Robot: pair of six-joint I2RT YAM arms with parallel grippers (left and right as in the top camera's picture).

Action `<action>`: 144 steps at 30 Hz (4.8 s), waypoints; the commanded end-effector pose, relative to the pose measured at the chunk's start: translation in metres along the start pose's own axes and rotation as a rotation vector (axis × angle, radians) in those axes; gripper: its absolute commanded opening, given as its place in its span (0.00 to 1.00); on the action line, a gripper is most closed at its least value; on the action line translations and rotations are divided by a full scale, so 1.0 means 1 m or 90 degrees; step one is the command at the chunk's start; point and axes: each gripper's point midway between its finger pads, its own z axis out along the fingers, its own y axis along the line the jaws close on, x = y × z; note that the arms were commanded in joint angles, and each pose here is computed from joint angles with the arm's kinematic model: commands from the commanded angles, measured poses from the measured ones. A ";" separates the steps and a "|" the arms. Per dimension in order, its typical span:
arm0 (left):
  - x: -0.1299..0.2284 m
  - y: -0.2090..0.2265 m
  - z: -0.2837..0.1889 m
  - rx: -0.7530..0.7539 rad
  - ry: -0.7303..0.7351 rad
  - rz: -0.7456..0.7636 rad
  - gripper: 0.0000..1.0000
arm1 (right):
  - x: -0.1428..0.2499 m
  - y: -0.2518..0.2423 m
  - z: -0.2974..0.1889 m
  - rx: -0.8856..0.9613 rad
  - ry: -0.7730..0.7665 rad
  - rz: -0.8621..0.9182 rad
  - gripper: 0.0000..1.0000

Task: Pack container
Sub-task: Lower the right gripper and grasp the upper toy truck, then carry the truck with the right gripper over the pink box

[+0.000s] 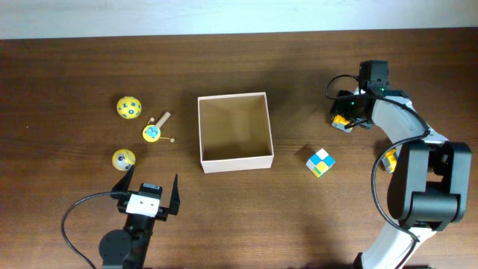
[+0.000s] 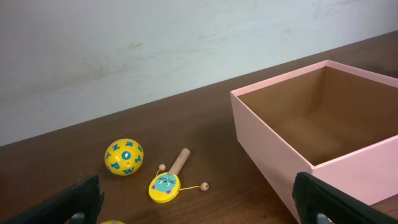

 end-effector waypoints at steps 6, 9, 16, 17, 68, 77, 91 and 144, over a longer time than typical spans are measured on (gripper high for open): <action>0.004 0.002 0.000 -0.005 0.006 0.009 0.99 | -0.005 -0.006 0.003 0.019 -0.008 0.012 0.58; 0.004 0.002 0.000 -0.006 0.006 0.009 0.99 | -0.005 -0.006 0.003 0.020 -0.008 0.011 0.57; 0.004 0.002 0.000 -0.005 0.006 0.009 0.99 | 0.001 -0.017 0.002 0.055 0.003 0.013 0.55; 0.004 0.002 0.000 -0.005 0.006 0.009 0.99 | 0.003 -0.021 0.002 0.068 0.007 0.013 0.55; 0.004 0.002 0.000 -0.005 0.006 0.009 0.99 | -0.041 0.024 -0.083 -0.021 0.015 -0.060 0.47; 0.004 0.002 0.000 -0.005 0.006 0.009 0.99 | -0.048 0.086 -0.133 -0.211 0.021 -0.108 0.47; 0.004 0.002 0.000 -0.005 0.006 0.009 0.99 | 0.006 0.206 -0.196 -0.470 0.078 -0.254 0.47; 0.004 0.002 0.000 -0.005 0.006 0.009 0.99 | 0.151 0.332 -0.106 -0.118 -0.048 -0.331 0.47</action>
